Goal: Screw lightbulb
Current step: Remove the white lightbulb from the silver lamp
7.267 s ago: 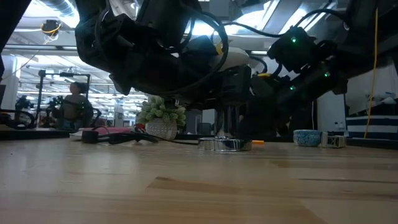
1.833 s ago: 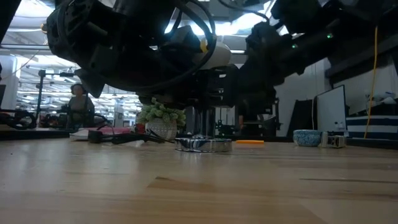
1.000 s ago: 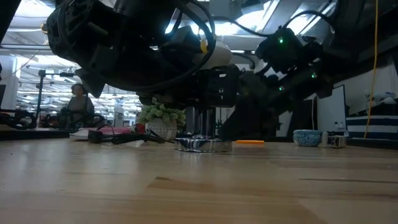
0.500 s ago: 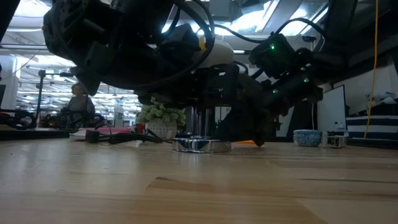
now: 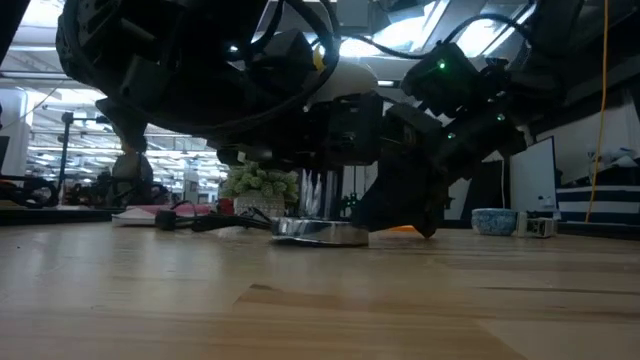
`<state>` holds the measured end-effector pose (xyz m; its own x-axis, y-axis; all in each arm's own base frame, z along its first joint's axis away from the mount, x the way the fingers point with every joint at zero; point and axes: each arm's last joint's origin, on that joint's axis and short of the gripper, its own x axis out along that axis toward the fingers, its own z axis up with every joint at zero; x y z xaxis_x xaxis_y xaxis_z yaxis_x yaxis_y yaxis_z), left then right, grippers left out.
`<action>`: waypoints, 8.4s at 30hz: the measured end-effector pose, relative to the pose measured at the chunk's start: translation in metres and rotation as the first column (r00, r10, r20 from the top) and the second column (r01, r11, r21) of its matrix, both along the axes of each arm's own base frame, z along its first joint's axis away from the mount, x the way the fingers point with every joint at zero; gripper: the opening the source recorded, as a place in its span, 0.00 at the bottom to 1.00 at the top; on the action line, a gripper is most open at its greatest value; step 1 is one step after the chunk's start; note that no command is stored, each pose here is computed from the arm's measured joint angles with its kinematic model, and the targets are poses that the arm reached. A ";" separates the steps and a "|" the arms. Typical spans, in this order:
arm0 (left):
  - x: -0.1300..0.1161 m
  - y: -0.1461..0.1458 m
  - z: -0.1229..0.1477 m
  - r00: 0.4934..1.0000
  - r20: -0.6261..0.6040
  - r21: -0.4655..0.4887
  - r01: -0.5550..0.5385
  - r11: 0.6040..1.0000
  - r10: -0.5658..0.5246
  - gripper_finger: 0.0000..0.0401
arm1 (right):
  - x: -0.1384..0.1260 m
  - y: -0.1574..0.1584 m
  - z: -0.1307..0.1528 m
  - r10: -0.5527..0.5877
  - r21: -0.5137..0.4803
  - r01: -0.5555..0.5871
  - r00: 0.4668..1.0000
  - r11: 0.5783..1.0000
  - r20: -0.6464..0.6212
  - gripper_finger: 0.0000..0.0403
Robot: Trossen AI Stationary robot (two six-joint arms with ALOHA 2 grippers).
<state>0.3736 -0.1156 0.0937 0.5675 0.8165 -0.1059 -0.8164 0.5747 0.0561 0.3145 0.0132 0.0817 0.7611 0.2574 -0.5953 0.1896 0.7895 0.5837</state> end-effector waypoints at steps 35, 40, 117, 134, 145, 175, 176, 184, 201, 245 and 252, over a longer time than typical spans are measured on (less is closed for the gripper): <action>-0.001 0.003 -0.003 1.000 -0.002 -0.003 -0.019 1.000 0.019 0.38 | 0.017 0.047 0.020 0.106 -0.148 -0.094 0.991 0.985 0.079 0.25; 0.000 0.004 -0.003 1.000 -0.001 -0.005 -0.019 1.000 0.019 0.38 | 0.007 0.035 0.039 0.073 -0.249 -0.068 0.997 0.966 0.010 0.25; 0.019 0.057 -0.011 0.984 0.047 -0.290 0.178 0.940 -0.171 0.38 | -0.010 0.008 0.017 -0.204 -0.384 0.098 0.948 0.918 -0.246 0.25; 0.019 0.052 -0.011 0.983 0.029 -0.273 0.184 0.944 -0.183 0.38 | -0.018 -0.018 0.045 -0.194 -0.452 0.080 0.958 0.889 -0.213 0.25; 0.019 0.052 -0.011 0.983 0.033 -0.277 0.183 0.943 -0.181 0.38 | -0.022 -0.025 0.072 -0.267 -0.514 0.175 0.958 0.840 -0.109 0.25; 0.016 0.044 -0.012 0.970 -0.046 -0.247 0.220 0.944 -0.239 0.60 | -0.021 -0.024 0.073 -0.251 -0.501 0.166 0.962 0.849 -0.107 0.25; 0.015 0.042 -0.011 0.967 -0.058 -0.238 0.227 0.944 -0.247 0.60 | -0.021 -0.024 0.073 -0.251 -0.501 0.166 0.962 0.849 -0.106 0.25; 0.013 0.033 -0.011 0.968 -0.069 -0.208 0.221 0.953 -0.240 0.60 | -0.021 -0.024 0.073 -0.251 -0.502 0.166 0.962 0.849 -0.107 0.25; -0.016 0.007 0.061 0.960 -0.149 -0.143 0.215 0.966 -0.235 0.57 | -0.031 -0.024 0.066 -0.251 -0.516 0.099 0.940 0.851 -0.233 0.25; -0.133 0.006 0.000 0.809 0.552 -0.358 0.012 0.934 0.202 0.57 | -0.110 0.027 0.083 -0.143 -0.358 0.257 0.938 0.898 0.315 0.25; -0.114 0.026 -0.001 0.770 0.547 -0.517 0.003 0.856 0.328 0.57 | -0.099 0.030 0.061 -0.192 -0.326 0.273 0.946 0.905 0.261 0.25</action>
<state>0.2596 -0.0897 0.0927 0.5069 0.8427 -0.1814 -0.6632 0.2468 -0.7066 0.2157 0.0429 0.1431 0.8938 -0.1392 -0.4264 0.2940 0.8997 0.3225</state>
